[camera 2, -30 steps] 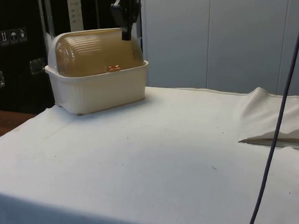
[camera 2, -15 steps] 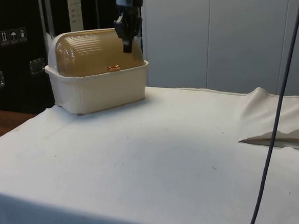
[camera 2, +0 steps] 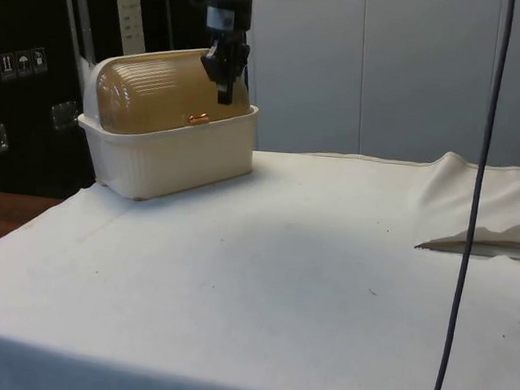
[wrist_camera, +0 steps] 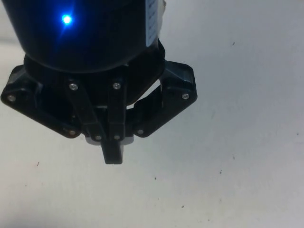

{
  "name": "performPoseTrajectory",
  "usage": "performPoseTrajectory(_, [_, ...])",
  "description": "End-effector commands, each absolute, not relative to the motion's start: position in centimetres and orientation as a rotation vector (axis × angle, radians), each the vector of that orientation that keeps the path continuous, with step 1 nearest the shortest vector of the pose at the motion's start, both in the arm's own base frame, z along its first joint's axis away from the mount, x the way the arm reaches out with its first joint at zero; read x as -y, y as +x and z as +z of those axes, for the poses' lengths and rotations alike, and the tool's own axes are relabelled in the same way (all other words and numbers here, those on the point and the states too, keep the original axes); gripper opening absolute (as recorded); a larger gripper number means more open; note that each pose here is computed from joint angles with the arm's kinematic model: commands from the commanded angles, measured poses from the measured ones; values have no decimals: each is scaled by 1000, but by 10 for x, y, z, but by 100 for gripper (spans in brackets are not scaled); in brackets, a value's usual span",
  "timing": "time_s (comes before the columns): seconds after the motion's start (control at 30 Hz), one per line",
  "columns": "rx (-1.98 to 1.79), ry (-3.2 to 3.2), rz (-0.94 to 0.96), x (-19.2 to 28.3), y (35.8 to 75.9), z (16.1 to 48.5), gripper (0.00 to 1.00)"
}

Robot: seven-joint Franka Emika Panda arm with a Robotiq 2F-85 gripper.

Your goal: Open the lid, then close it.

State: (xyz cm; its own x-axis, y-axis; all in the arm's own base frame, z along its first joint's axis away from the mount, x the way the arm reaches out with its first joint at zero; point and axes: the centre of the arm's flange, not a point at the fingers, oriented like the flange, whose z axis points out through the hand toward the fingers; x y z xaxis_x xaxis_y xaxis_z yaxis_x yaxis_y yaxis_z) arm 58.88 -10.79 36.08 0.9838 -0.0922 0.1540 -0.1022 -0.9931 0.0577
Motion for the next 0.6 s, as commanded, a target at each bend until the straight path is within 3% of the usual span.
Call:
performPoseTrajectory(0.0, [159, 3047, 250, 112, 589, 357, 0])
performPoseTrajectory(0.57, [254, 2982, 317, 128, 592, 327, 0])
